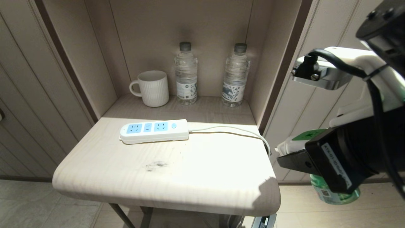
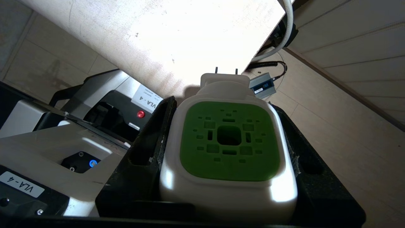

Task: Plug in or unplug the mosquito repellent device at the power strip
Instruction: Insert the plug into the socket

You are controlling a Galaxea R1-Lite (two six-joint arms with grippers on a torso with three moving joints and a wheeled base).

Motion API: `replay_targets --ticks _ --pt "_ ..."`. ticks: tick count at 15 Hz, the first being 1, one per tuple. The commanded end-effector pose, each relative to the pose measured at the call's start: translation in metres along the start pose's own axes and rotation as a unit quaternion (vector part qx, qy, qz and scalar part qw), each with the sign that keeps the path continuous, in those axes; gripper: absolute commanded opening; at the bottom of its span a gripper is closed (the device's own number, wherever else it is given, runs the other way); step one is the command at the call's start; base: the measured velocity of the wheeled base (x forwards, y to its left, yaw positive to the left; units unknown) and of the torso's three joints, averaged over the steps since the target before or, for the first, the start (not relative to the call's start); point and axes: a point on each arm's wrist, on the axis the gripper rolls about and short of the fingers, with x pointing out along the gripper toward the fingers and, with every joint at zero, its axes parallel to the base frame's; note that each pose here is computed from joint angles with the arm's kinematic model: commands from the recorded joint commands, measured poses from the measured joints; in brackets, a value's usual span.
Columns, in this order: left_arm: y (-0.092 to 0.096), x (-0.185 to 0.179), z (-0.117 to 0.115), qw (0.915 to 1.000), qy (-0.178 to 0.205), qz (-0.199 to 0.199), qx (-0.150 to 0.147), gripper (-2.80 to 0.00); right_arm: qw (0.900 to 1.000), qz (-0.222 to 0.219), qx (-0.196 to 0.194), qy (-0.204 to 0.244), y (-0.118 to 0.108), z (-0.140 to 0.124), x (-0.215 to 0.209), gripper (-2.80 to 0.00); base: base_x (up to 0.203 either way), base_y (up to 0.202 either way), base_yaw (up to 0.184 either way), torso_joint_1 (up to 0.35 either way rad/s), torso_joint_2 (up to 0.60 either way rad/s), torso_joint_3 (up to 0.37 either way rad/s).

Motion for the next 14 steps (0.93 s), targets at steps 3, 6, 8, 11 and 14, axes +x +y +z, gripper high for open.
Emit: replay_targets --ticks 3,6,8,11,14 --pt "0.000 0.000 0.000 1.0000 0.001 0.000 0.000 -2.80 1.000 -0.030 -0.006 0.008 0.004 0.002 0.011 -2.80 0.000 0.000 0.000 0.000 0.00 0.000" --pt "0.000 0.000 0.000 1.0000 0.001 0.000 0.000 -2.80 0.999 -0.047 -0.012 0.015 0.008 0.001 0.019 -2.80 0.000 0.000 0.000 0.000 0.00 0.000" --pt "0.000 0.000 0.000 1.0000 0.001 0.000 0.000 -2.80 0.999 -0.045 -0.012 0.014 0.009 0.001 0.019 -2.80 0.000 0.000 0.000 0.038 -0.09 -0.056" --pt "0.000 0.000 0.000 1.0000 0.001 0.000 0.000 -2.80 0.999 -0.043 -0.007 0.007 0.009 0.002 0.019 -2.80 0.000 0.000 0.000 0.143 -0.38 -0.229" --pt "0.000 0.000 0.000 1.0000 0.001 0.000 0.000 -2.80 0.999 -0.042 -0.006 0.005 0.011 0.004 0.020 -2.80 0.000 0.000 0.000 0.186 -0.45 -0.275"
